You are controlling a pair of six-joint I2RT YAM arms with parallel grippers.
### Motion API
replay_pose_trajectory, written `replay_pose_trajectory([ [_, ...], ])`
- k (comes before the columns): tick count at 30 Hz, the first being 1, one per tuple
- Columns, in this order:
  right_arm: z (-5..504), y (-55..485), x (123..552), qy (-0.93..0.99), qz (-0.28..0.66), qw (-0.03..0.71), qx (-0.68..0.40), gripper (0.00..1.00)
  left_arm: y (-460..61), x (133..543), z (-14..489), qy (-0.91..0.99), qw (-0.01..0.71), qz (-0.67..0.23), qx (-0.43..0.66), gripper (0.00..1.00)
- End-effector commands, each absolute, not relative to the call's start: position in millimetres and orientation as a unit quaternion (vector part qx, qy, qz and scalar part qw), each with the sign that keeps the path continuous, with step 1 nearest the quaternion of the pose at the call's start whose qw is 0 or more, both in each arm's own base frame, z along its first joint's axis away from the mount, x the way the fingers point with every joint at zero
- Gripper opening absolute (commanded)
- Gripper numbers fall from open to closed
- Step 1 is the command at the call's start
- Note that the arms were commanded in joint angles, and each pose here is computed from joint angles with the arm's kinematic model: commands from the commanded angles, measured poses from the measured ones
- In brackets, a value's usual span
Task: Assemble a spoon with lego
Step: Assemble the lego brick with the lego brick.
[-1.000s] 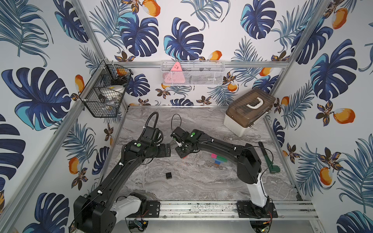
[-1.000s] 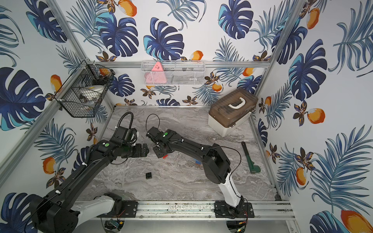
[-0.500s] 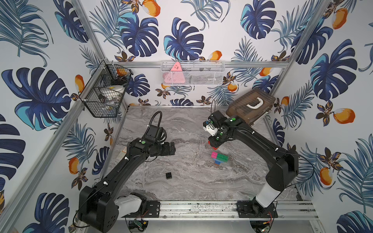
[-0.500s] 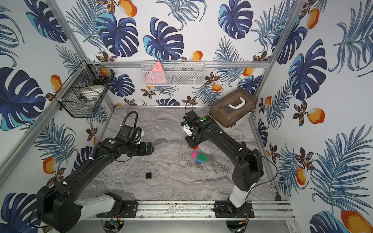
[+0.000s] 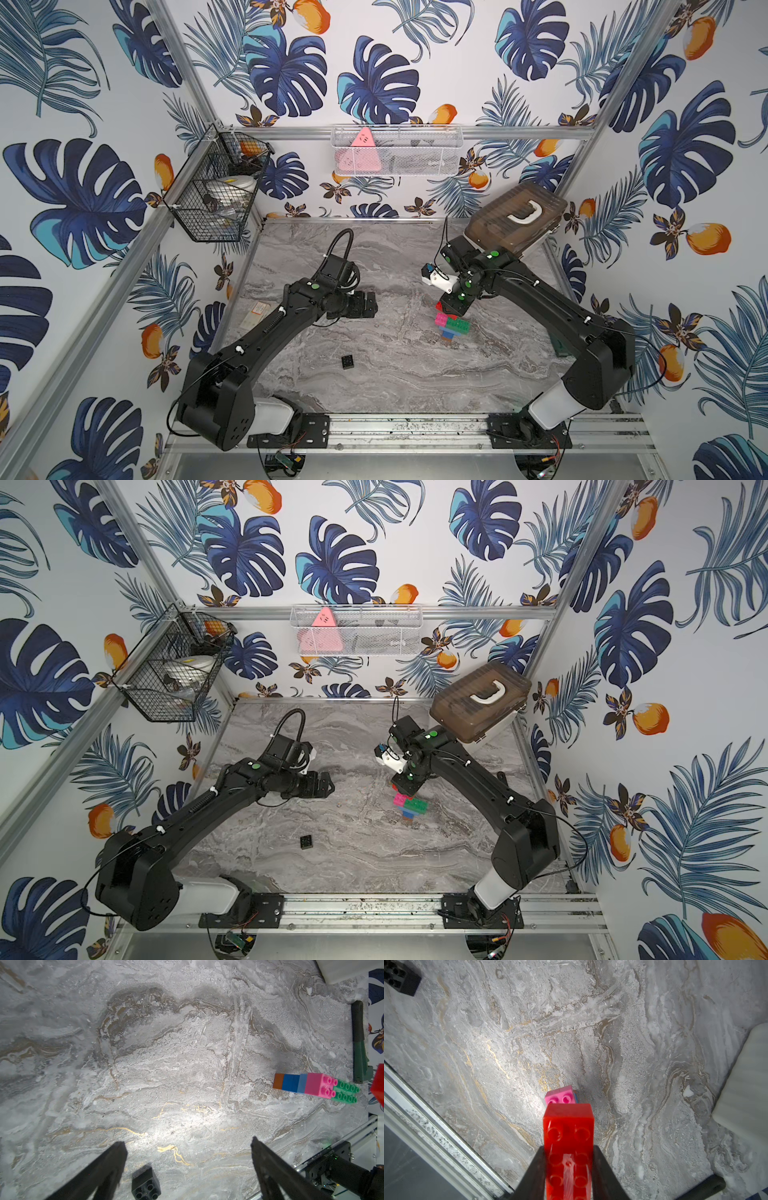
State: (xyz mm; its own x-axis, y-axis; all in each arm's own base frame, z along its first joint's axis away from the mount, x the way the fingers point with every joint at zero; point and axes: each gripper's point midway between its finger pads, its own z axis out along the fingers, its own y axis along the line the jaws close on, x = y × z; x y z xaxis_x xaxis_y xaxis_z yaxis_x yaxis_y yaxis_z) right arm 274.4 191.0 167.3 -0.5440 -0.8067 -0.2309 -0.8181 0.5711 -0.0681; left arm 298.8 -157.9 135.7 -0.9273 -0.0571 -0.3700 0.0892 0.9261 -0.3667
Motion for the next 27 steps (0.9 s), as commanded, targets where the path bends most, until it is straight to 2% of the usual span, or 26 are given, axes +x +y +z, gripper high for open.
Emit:
replay_pose_trajectory([
  [1, 162, 175, 269, 0.86, -0.012, 0.107, -0.498, 0.26, -169, 305, 136, 0.957, 0.199, -0.21, 0.018, 0.99],
  [8, 155, 168, 267, 0.847, -0.028, 0.102, -0.521, 0.25, -180, 307, 131, 0.957, 0.193, -0.213, 0.03, 0.99],
  [27, 139, 179, 260, 0.832, 0.007, 0.118, -0.542, 0.25, -187, 306, 128, 0.959, 0.19, -0.21, 0.033, 0.99],
])
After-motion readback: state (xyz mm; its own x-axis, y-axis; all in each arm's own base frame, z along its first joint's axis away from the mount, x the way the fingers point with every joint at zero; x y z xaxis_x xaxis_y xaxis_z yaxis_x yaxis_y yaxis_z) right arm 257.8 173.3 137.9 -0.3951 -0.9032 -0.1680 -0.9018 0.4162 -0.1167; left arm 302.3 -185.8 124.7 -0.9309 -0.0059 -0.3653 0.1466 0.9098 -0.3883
